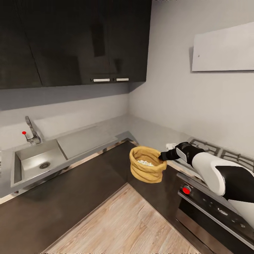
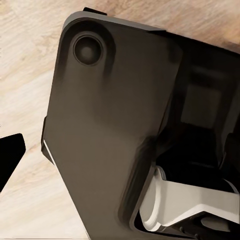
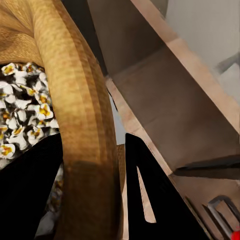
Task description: In the kitchen, take the popcorn bag from the countertop, put it into the microwave, and heat it until the popcorn is cooked so the cooked popcorn ends up inside the bag.
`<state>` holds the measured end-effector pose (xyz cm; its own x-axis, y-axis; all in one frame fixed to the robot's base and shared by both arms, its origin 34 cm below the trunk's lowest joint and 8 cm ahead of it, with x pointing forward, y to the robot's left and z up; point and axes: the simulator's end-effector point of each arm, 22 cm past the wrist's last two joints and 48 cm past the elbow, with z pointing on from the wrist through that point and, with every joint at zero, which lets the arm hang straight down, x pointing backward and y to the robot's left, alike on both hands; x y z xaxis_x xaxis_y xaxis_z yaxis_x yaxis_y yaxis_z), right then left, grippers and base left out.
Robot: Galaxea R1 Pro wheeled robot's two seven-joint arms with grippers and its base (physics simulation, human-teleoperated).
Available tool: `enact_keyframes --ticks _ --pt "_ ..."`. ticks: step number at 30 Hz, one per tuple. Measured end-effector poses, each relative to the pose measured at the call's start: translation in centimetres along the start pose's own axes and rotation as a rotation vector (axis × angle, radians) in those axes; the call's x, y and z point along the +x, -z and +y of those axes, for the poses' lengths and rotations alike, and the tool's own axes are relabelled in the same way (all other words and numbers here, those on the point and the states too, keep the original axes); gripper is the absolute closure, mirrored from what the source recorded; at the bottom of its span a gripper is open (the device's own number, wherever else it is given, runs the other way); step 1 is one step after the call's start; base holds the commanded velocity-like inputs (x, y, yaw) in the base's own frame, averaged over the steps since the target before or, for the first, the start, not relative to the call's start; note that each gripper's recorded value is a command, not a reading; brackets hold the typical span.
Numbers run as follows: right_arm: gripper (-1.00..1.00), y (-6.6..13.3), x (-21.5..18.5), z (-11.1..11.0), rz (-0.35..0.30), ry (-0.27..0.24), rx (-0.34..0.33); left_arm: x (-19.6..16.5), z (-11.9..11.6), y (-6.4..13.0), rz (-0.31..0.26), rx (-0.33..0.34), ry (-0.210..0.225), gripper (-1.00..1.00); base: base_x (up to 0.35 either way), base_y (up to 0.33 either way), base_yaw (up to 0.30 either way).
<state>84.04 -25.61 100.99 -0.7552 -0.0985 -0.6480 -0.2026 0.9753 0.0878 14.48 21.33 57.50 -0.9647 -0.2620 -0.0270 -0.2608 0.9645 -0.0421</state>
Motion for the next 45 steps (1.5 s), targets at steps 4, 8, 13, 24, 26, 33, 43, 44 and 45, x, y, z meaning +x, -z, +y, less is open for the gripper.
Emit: enact_keyframes --ticks 4,8,13,24,26,33,43,44,45 --pt "1.0 0.0 0.3 -0.2 0.007 -0.003 0.002 0.1 -0.1 0.0 0.001 0.001 0.001 -1.0 -0.259 0.183 0.0" --pt "1.0 0.0 0.4 -0.5 0.008 -0.007 0.005 0.1 -0.1 0.0 0.001 0.001 0.002 -1.0 -0.264 0.186 0.0" --pt "1.0 0.0 0.5 -0.7 0.012 -0.01 0.009 0.1 -0.1 0.0 0.002 0.0 0.002 -1.0 -0.264 0.186 -0.001" --pt "1.0 0.0 2.0 -1.0 0.052 -0.025 0.024 -0.1 0.1 0.0 -0.004 -0.001 -0.001 -1.0 -0.168 0.049 -0.058" --pt "1.0 0.0 2.0 -0.9 0.053 -0.027 0.023 -0.1 0.1 0.0 -0.004 0.0 -0.002 -1.0 -0.005 0.0 -0.001" --pt "1.0 0.5 1.7 -0.9 0.045 -0.026 0.024 -0.4 0.0 0.0 -0.012 0.002 -0.003 -1.0 0.0 0.0 0.0" --pt "1.0 1.3 1.1 -0.8 0.031 -0.023 0.025 -1.0 -0.2 0.0 -0.027 0.006 -0.003 -1.0 0.0 0.0 0.0" --pt "1.0 1.3 1.1 -0.7 0.031 -0.023 0.024 -1.0 -0.2 0.0 -0.028 0.006 -0.003 -1.0 0.0 0.0 0.0" --pt "1.0 1.3 1.1 -0.7 0.031 -0.023 0.023 -1.0 -0.2 0.0 -0.027 0.006 -0.003 -1.0 0.0 0.0 0.0"
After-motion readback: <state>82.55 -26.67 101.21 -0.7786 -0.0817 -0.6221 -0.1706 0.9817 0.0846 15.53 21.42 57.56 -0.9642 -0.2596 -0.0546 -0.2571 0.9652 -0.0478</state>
